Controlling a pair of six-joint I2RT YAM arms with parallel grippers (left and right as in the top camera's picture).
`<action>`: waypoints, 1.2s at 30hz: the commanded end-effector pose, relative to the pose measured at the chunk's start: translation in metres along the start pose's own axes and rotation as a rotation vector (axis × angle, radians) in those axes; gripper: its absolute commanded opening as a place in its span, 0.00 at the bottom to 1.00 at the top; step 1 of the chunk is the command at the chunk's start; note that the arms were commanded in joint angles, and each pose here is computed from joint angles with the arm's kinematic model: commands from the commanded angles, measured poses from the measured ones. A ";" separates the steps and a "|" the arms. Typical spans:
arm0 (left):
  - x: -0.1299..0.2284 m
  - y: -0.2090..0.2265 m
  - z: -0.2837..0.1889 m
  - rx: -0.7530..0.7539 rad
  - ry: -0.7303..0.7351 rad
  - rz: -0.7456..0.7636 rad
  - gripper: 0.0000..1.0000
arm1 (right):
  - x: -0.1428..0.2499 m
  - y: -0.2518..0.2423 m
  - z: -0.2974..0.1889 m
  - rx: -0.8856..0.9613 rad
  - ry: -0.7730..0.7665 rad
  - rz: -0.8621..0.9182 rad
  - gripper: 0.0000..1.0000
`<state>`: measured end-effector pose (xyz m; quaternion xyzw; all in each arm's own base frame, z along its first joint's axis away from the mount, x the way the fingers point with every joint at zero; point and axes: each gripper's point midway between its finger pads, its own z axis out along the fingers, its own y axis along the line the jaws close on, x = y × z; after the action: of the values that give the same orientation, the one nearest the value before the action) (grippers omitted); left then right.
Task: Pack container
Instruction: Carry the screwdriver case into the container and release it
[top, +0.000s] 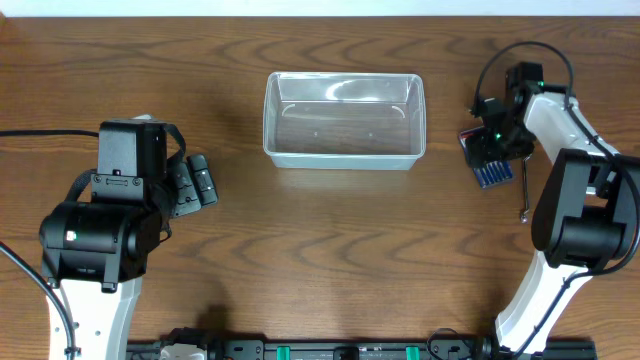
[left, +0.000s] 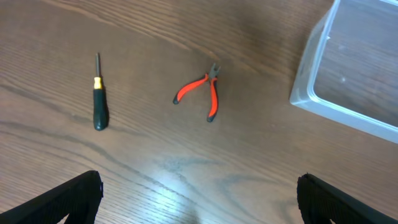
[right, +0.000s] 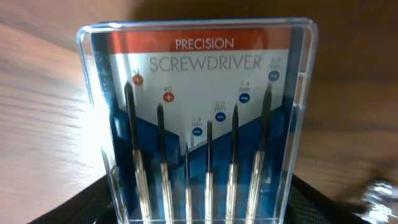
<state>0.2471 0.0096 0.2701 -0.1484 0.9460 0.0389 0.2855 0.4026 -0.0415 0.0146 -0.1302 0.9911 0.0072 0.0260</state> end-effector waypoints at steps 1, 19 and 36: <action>-0.005 0.007 -0.002 -0.034 -0.022 0.011 0.98 | -0.061 0.008 -0.079 0.046 -0.206 -0.031 0.01; -0.024 0.027 0.036 -0.076 0.043 -0.089 0.98 | -0.101 0.252 -0.179 0.076 -0.398 -1.107 0.01; -0.026 0.038 0.051 -0.105 0.085 -0.001 0.98 | -0.090 0.250 -0.019 -0.141 -0.072 -1.074 0.04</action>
<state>0.2815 0.0596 0.2379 -0.1719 0.9537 0.0808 0.2331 0.4308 0.2179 0.0524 -0.6141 0.7854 0.0447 0.0643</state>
